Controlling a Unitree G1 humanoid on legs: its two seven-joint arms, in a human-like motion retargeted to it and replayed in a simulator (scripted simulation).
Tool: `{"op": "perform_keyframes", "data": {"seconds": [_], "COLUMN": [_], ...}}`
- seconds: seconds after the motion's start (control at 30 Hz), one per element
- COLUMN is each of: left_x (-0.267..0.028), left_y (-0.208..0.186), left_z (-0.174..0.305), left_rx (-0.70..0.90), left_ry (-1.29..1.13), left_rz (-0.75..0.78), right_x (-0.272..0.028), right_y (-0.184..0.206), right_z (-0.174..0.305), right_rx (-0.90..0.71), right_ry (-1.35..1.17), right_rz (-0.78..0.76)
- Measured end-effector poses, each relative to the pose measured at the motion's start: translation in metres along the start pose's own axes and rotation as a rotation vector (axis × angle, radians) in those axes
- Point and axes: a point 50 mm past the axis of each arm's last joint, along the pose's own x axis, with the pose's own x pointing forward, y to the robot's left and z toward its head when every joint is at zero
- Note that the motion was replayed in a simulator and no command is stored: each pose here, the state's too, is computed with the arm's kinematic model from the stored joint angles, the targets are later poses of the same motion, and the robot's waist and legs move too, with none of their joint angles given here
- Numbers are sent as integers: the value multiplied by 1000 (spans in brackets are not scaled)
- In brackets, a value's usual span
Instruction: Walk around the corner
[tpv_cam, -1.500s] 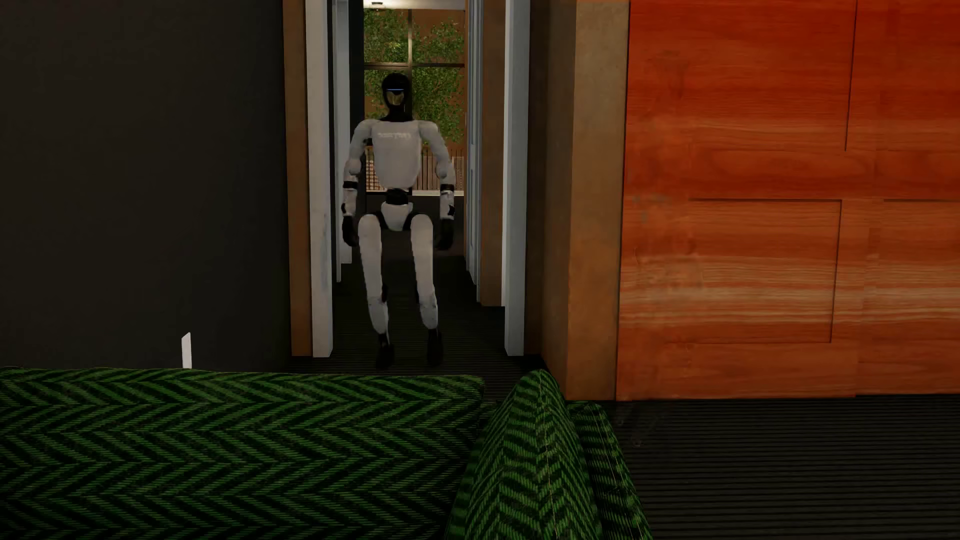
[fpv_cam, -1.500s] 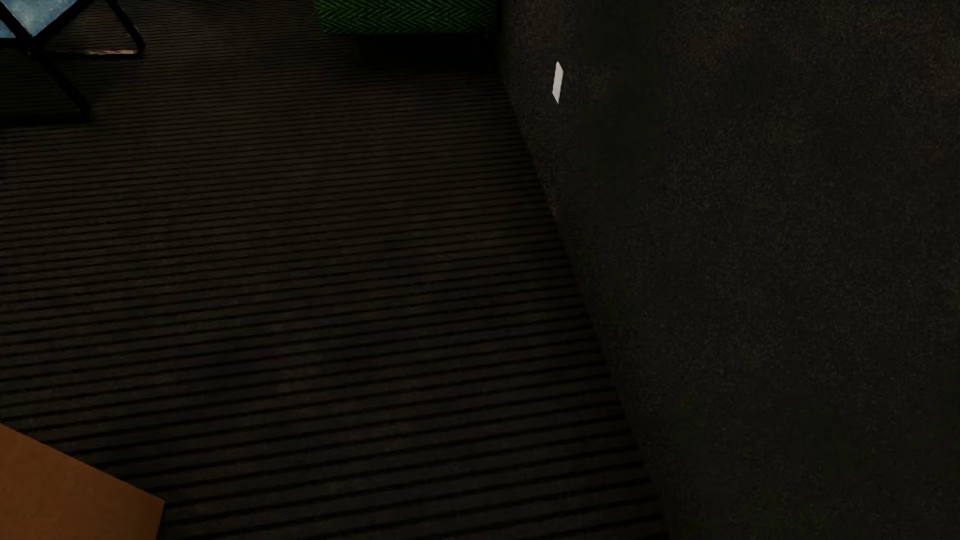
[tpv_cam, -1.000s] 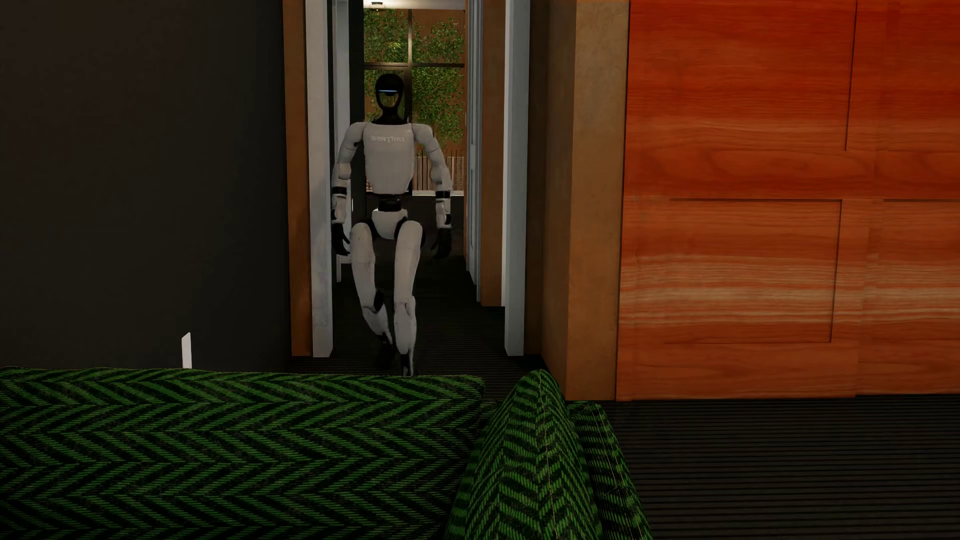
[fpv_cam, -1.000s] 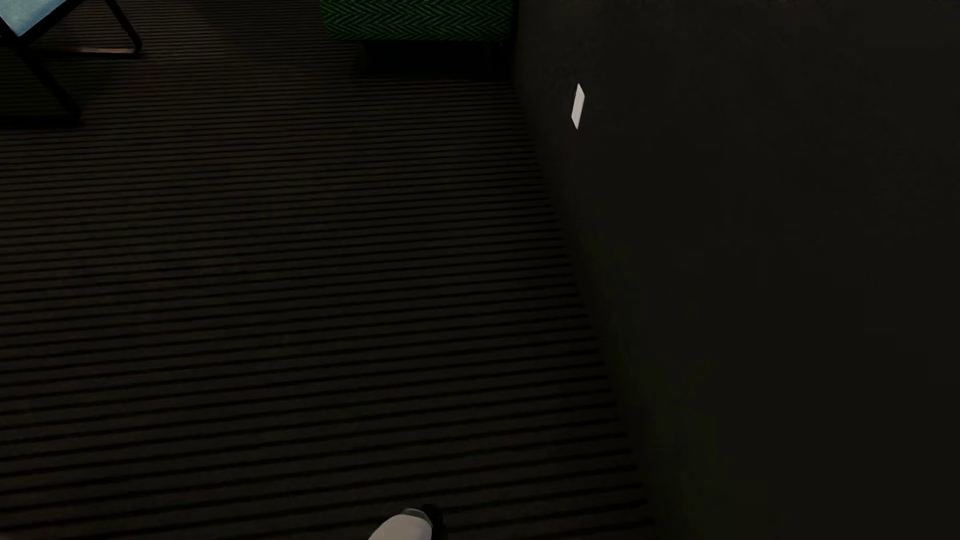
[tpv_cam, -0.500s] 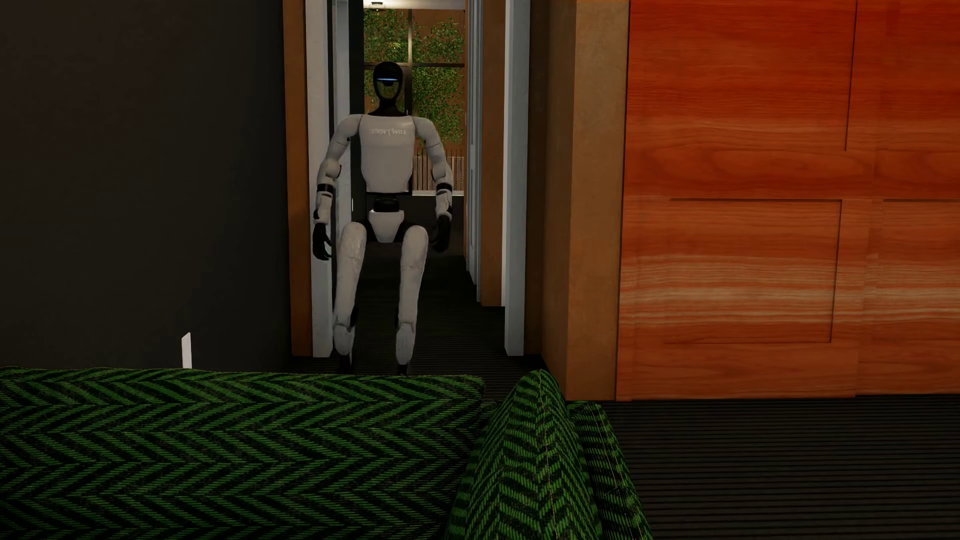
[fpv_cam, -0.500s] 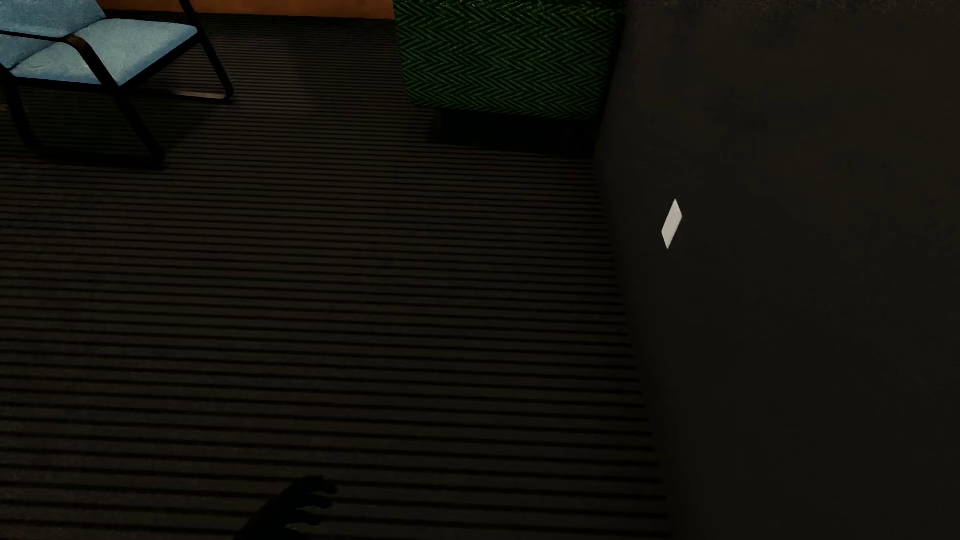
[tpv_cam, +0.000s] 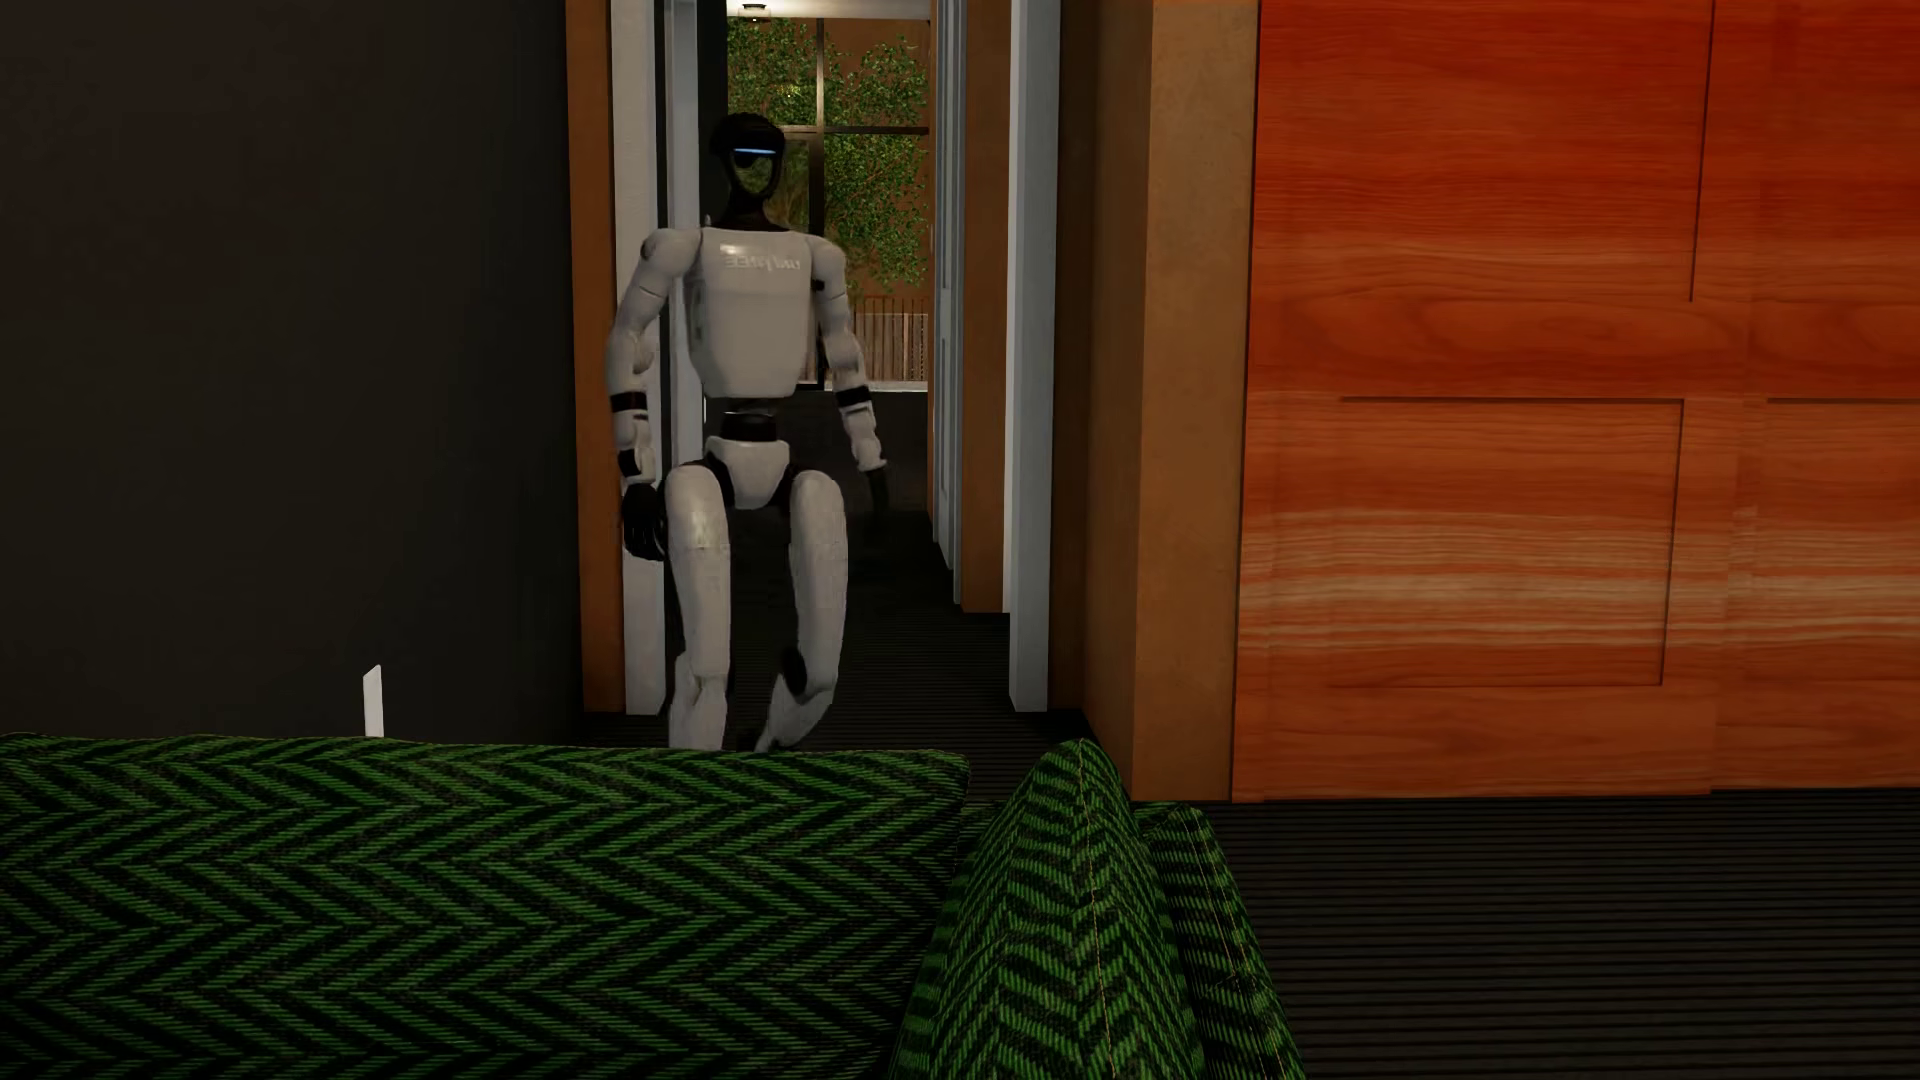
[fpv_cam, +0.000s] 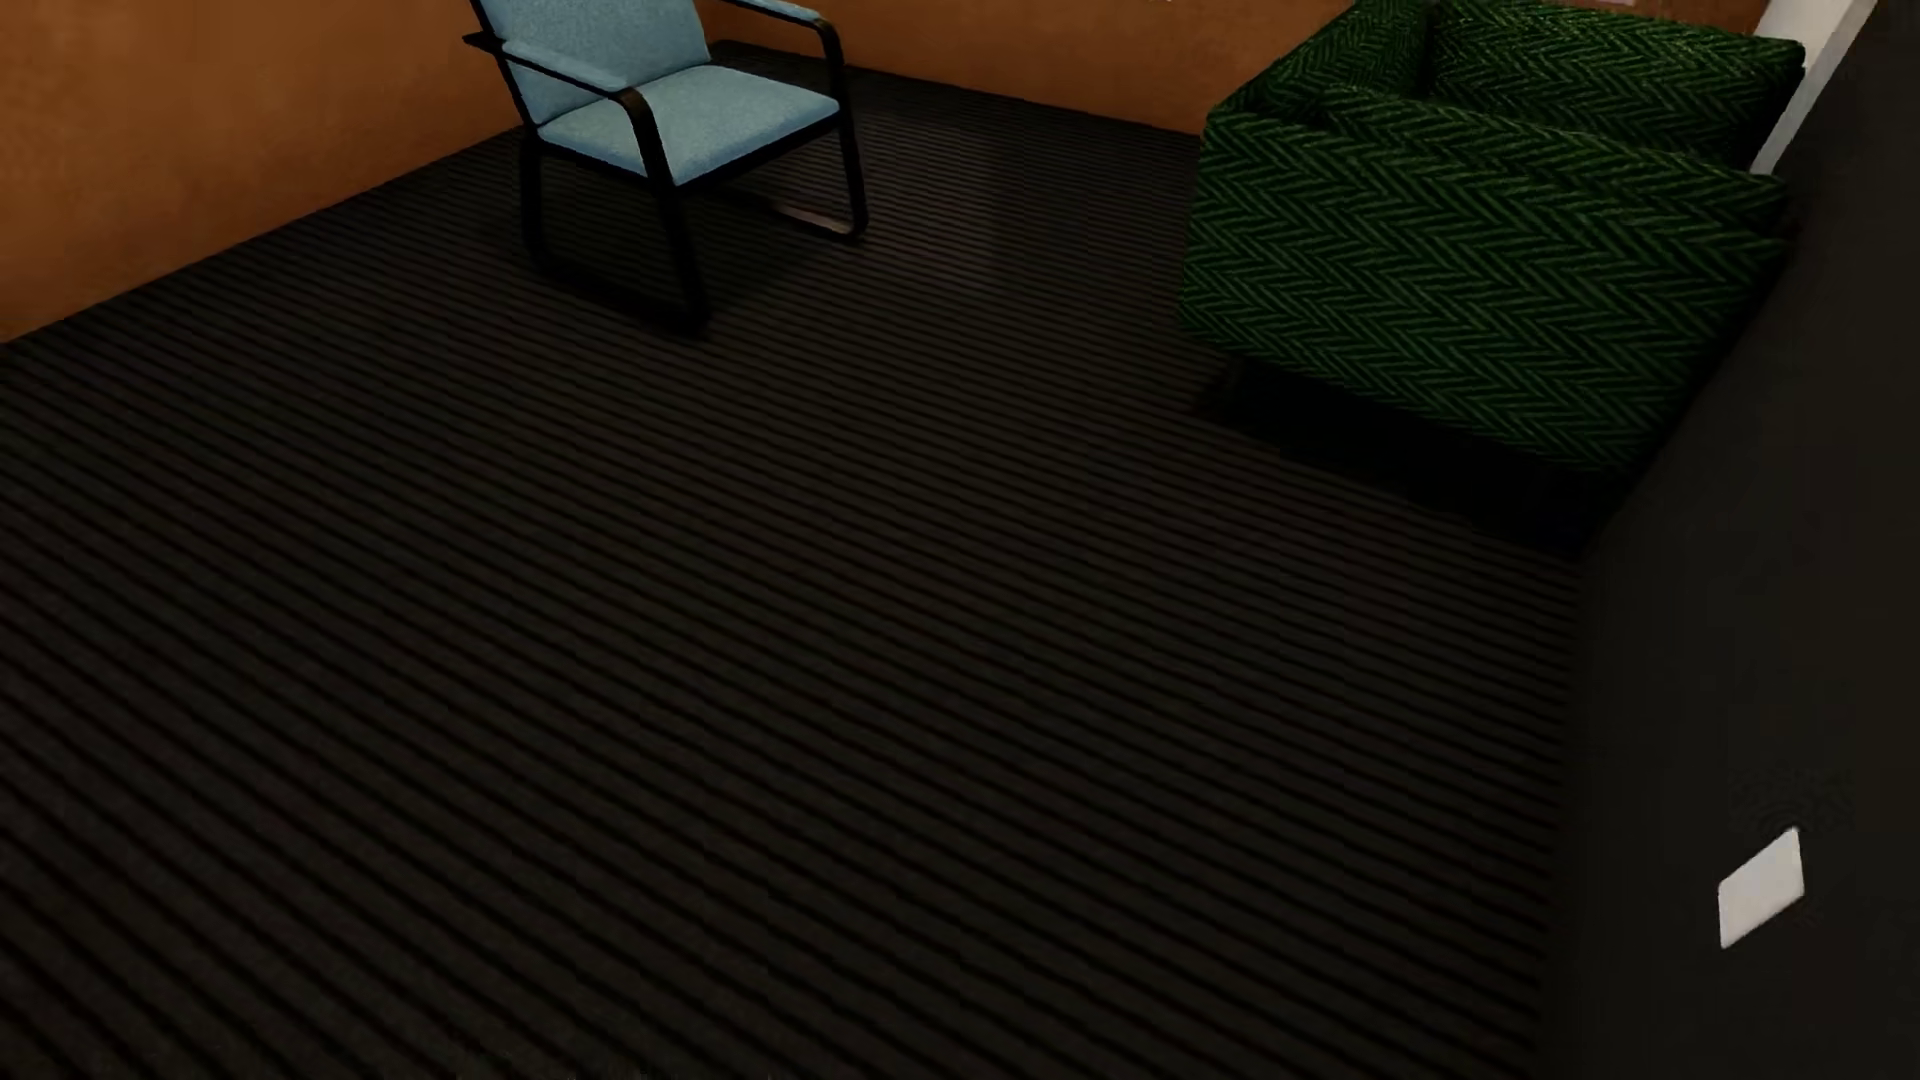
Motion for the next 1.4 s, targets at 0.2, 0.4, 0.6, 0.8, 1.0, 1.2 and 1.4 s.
{"op": "perform_keyframes", "data": {"seconds": [0.2, 0.4, 0.6, 0.8, 1.0, 1.2, 1.4], "left_x": [-1, -5, 0, 4, -7, -15, -6], "left_y": [5, 7, 14, 20, 44, 64, 44], "left_z": [47, 86, 71, 35, 100, 134, 112], "left_rx": [-23, -44, -12, 47, 8, 14, 39], "left_ry": [-184, -325, -249, -91, -348, -454, -371], "left_rz": [17, 25, 36, 41, 108, 160, 104], "right_x": [-5, -13, -12, -3, -5, -10, -7], "right_y": [-27, -82, -108, -64, -62, -81, -57], "right_z": [-7, -14, 14, 44, 61, 56, 8], "right_rx": [-54, -25, 8, 81, 20, -1, 41], "right_ry": [10, 55, -32, -165, -235, -222, -52], "right_rz": [-53, -204, -279, -186, -168, -214, -160]}}
